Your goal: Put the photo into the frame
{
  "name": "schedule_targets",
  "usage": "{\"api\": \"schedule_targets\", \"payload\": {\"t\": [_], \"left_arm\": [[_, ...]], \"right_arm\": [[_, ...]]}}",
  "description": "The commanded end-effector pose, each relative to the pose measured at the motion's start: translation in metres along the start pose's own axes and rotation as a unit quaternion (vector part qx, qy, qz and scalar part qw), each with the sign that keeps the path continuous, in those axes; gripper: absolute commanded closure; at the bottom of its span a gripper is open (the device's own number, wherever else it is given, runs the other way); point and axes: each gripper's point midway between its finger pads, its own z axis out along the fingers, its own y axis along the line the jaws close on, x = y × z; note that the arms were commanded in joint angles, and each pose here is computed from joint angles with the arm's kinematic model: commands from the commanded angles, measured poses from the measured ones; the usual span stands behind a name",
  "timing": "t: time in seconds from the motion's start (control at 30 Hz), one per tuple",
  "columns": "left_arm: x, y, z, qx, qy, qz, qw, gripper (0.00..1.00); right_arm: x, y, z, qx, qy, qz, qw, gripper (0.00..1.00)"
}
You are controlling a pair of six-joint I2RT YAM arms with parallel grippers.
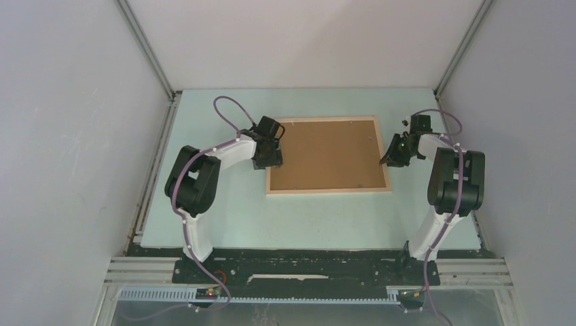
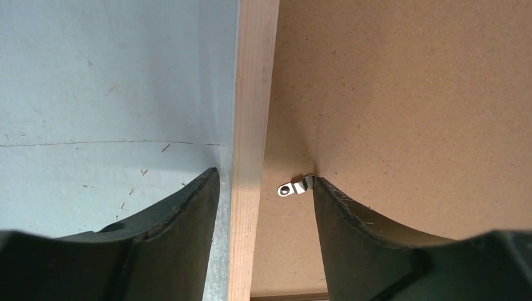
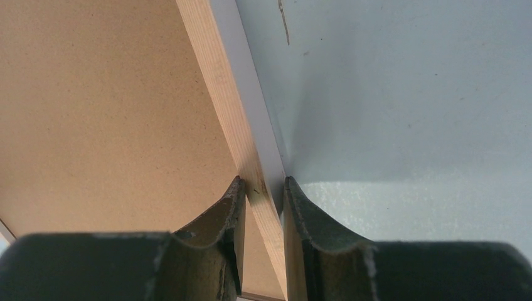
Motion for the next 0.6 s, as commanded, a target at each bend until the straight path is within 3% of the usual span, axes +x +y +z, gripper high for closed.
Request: {"api": "schedule_targets", "payload": {"t": [0.0, 0.23, 0.57], "left_arm": [[-0.011, 0.003, 0.001, -0.025, -0.017, -0.008, 0.999, 0.38], [-0.017, 0.016, 0.003, -0.062, -0.045, -0.059, 0.995, 0.44], [-0.026, 0.032, 0.007, -0.071, -0.091, -0.152, 0.982, 0.73]], "right_arm": [[0.027, 0.003, -0.002, -0.007, 0.046, 0.020, 0.999, 1.00], [0.027, 0.006, -0.001, -0.014, 0.047, 0.018, 0.999, 1.00], [0.027, 0.009, 0.000, -0.025, 0.047, 0.018, 0.998, 1.00]]}}
